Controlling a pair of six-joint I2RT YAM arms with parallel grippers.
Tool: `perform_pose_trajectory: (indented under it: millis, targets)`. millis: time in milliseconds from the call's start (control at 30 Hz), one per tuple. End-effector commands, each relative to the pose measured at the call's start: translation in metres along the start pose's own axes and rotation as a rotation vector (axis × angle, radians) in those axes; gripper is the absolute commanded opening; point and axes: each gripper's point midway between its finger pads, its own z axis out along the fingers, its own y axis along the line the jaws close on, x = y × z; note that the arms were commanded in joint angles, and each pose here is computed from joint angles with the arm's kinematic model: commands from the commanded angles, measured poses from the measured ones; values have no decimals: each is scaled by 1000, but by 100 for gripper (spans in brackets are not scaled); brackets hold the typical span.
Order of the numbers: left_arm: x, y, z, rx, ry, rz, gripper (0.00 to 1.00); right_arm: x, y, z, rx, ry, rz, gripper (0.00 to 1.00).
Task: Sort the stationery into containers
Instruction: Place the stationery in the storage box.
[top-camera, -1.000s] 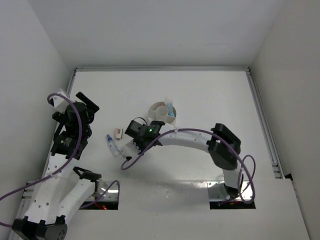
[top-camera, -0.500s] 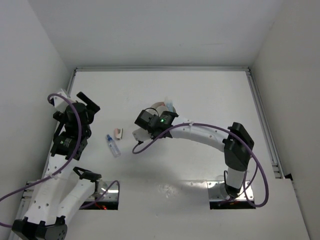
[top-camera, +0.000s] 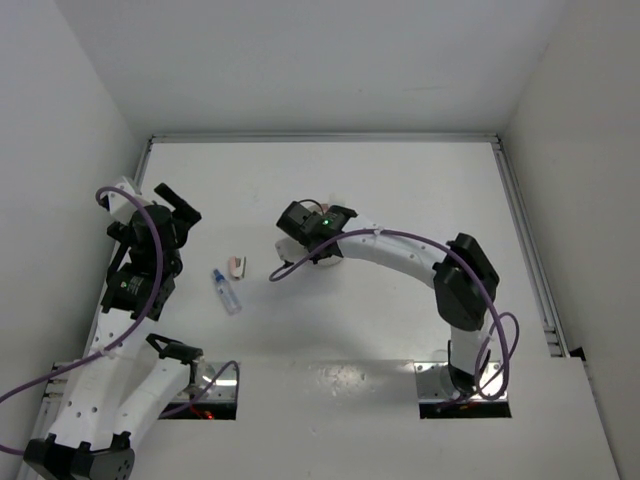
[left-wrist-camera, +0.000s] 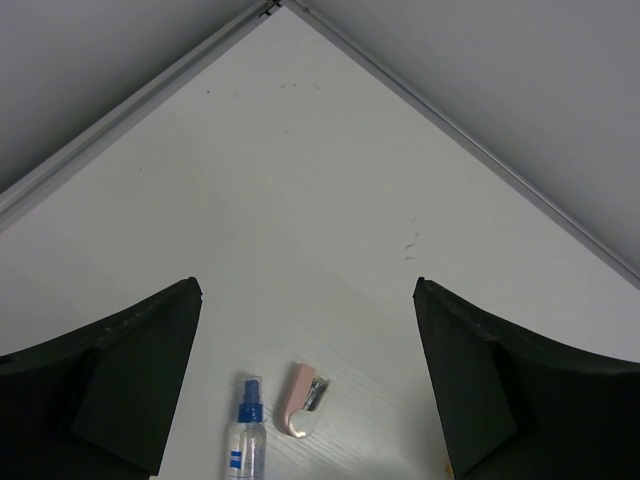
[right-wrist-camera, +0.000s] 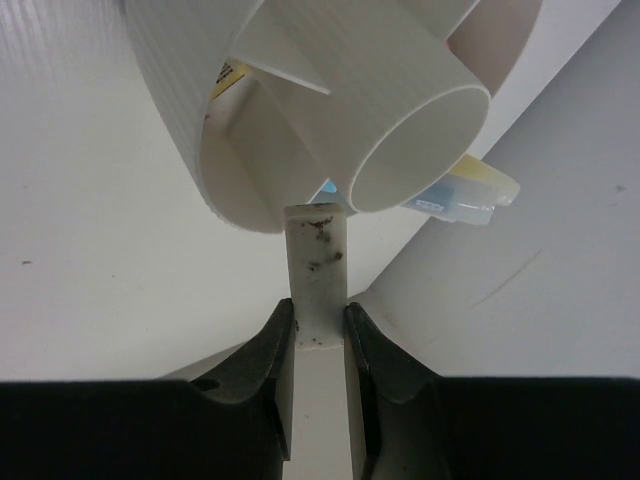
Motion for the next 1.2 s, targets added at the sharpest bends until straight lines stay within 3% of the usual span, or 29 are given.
perform_pose_trajectory:
  millis: [0,233,500,600,733,933,967,1000,1033,1067,1100,1167]
  targets:
    - [-8,-2,-1,16,-26,-9,94,-2,-15,-2,30,0,23,2]
    - [-8,-2,-1,16,-26,-9,94,0,-10,12,-2,14,13,2]
    - [-8,-2,-1,16,-26,-9,94,-6,-8,22,-32,-2,-7,11]
    - [-8,-2,-1,16,-26,-9,94,-9,-13,25,-20,2,-3,21]
    - [-8,-2,-1,16,-26,-9,94,-9,-13,25,-20,2,-3,49]
    - [-5,-7,1,34,-13,-7,91,-3,-31,5,46,-24,50,53]
    - [2,-9,4,47,4,10,80,-2,-32,2,53,-28,64,51]
    - [4,-14,4,78,9,25,61,0,-42,-9,83,-46,99,34]
    - [16,-27,8,134,60,44,22,-2,-52,-20,111,-83,175,19]
    - [26,-33,11,166,95,63,11,-3,-54,-28,103,-110,213,6]
    - [37,-38,13,189,136,76,3,-13,-61,-40,101,-198,274,0]
    - [69,-52,23,233,264,101,0,-21,-66,-66,105,-354,434,0]
